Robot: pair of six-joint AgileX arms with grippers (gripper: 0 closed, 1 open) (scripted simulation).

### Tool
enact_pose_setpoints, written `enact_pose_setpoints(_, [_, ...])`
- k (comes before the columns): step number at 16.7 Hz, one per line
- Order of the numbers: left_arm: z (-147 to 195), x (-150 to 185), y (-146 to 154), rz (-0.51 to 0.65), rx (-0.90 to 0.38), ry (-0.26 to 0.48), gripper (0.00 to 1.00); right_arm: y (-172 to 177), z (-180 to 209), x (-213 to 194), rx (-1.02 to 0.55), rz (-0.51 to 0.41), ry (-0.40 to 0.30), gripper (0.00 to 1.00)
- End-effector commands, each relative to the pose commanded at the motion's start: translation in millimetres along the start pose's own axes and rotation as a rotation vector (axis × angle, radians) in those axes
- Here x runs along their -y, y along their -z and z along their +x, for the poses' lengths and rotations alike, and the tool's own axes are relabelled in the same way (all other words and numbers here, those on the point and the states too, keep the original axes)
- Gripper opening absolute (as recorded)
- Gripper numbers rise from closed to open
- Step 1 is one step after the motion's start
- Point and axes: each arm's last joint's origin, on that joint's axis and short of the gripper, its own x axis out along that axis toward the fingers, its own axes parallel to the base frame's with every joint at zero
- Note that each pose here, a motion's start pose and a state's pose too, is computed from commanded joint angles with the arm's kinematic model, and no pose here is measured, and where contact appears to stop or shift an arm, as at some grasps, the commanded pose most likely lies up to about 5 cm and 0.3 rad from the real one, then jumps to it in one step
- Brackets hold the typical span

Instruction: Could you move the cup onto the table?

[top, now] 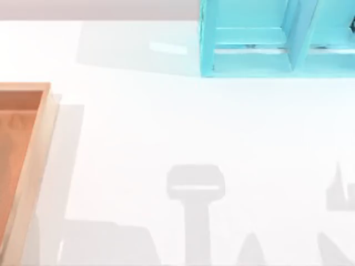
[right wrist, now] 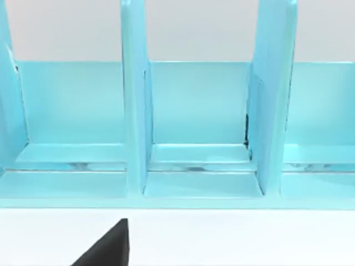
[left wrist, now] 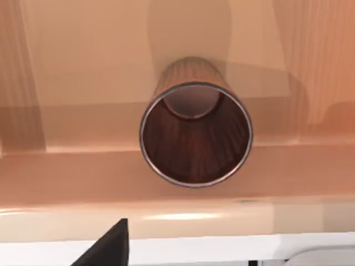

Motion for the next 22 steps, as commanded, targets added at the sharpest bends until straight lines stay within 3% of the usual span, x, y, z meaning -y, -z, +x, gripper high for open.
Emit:
enact_pose_setpoints(6, [4.4, 0.8, -0.2, 0.001, 0.0, 0.0, 1.0, 0.0, 0.0, 0.0, 0.0, 0.0, 0.0, 1.0])
enact_pose_setpoints(15, [90.9, -0.5, -2.3, 0.0, 0.005, -0.002, 1.0, 0.0, 0.0, 0.0, 0.0, 0.0, 0.0, 1.0])
enact_pose_setpoints(21, [100.0, -0.1, 0.0, 0.0, 0.0, 0.0, 1.0, 0.0, 0.0, 0.0, 0.0, 0.0, 0.0, 1.0])
enact_pose_setpoints(22, [100.0, -0.1, 0.0, 0.0, 0.0, 0.0, 0.92, 0.0, 0.0, 0.0, 0.0, 0.0, 0.0, 1.0])
